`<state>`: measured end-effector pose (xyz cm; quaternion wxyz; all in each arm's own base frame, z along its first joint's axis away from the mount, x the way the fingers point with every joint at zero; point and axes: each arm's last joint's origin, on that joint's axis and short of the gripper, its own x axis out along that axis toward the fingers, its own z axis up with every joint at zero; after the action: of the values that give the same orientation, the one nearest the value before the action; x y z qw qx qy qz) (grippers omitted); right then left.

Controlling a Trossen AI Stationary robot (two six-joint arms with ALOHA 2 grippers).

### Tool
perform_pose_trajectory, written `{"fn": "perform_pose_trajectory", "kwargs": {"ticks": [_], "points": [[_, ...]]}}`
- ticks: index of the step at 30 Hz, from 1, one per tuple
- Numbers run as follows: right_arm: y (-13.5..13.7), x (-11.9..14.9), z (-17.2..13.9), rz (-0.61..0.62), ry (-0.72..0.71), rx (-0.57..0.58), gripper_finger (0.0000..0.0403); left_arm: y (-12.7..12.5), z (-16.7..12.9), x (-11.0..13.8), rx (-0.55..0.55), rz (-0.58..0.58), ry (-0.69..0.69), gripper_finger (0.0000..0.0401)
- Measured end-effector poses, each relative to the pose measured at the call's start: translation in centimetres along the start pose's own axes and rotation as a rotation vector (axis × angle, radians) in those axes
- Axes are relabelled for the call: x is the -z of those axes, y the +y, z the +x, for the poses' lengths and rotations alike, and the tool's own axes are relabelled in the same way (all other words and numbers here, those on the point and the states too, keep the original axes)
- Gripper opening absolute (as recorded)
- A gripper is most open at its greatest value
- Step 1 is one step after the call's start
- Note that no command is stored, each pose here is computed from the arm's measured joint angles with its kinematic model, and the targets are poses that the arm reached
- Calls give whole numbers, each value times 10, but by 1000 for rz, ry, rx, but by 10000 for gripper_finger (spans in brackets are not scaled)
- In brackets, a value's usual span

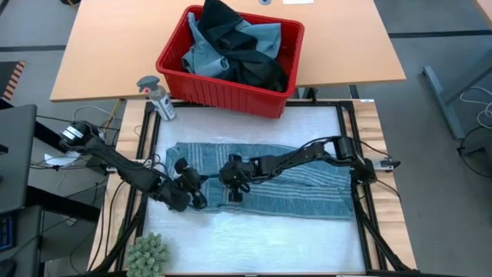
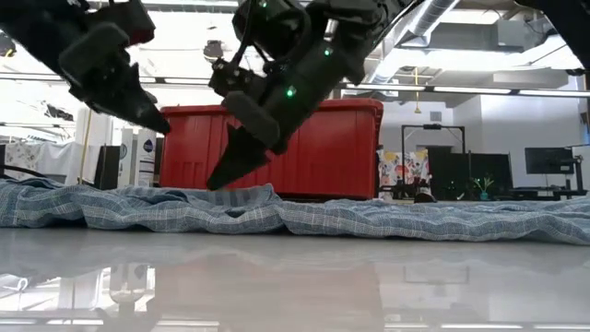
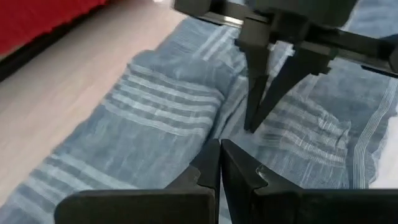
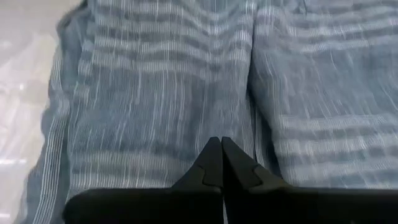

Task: Fold Laundry from Bin
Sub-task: Fold the light blue shirt

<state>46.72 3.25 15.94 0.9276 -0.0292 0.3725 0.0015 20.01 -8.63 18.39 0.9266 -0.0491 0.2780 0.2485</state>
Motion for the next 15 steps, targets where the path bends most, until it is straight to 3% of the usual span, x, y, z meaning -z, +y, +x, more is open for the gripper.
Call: {"fn": "perform_pose_trajectory", "kwargs": {"ticks": [7, 15], "points": [[-7, 11, 5, -26, 49, 59, 19, -18, 24, 19, 4, 48, 57, 0], [-30, 12, 6, 28, 53, 76, 20, -24, 50, 40, -16, 90, 158, 0]]}}
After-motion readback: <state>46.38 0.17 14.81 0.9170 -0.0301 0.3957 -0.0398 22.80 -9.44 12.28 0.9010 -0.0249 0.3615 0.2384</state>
